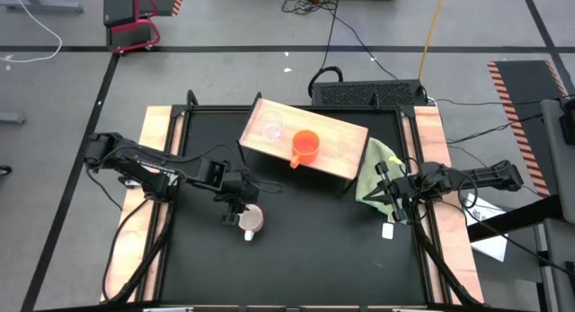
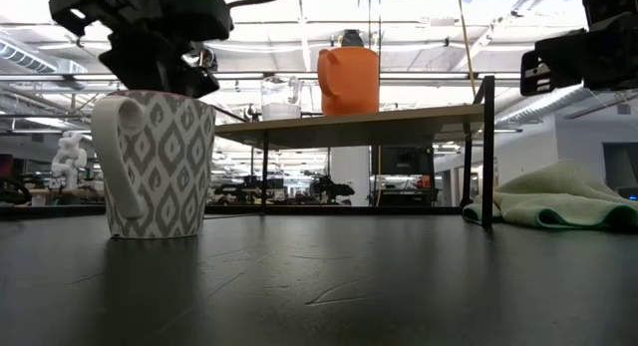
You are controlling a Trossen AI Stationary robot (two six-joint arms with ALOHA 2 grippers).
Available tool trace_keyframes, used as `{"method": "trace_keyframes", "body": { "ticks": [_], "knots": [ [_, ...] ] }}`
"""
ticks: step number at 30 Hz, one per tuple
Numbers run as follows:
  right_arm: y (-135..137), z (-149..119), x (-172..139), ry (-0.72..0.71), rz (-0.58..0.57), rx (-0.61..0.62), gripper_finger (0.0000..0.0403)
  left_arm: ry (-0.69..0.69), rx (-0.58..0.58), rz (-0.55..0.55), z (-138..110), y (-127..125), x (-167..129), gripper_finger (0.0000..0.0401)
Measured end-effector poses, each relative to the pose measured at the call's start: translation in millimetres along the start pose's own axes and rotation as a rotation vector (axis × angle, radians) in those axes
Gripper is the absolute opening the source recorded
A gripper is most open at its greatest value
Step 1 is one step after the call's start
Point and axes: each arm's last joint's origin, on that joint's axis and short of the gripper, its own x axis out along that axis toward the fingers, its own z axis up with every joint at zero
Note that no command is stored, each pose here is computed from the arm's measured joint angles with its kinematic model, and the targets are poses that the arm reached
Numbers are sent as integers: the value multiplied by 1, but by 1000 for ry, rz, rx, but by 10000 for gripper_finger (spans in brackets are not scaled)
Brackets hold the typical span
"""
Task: Stack small to large cups/mugs on shelf
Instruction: Put the gray patterned mug on the shelf
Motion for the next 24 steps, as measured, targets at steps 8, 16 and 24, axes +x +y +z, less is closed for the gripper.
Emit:
{"method": "trace_keyframes", "body": {
  "ticks": [8,16,24],
  "knots": [
    [0,0,0,0,-1,0,0,-2,19,0,0,0,0,120],
    [0,0,0,0,0,0,0,-8,30,4,1,0,0,104],
    [0,0,0,0,0,0,0,-13,31,4,1,0,0,23]
  ]
}}
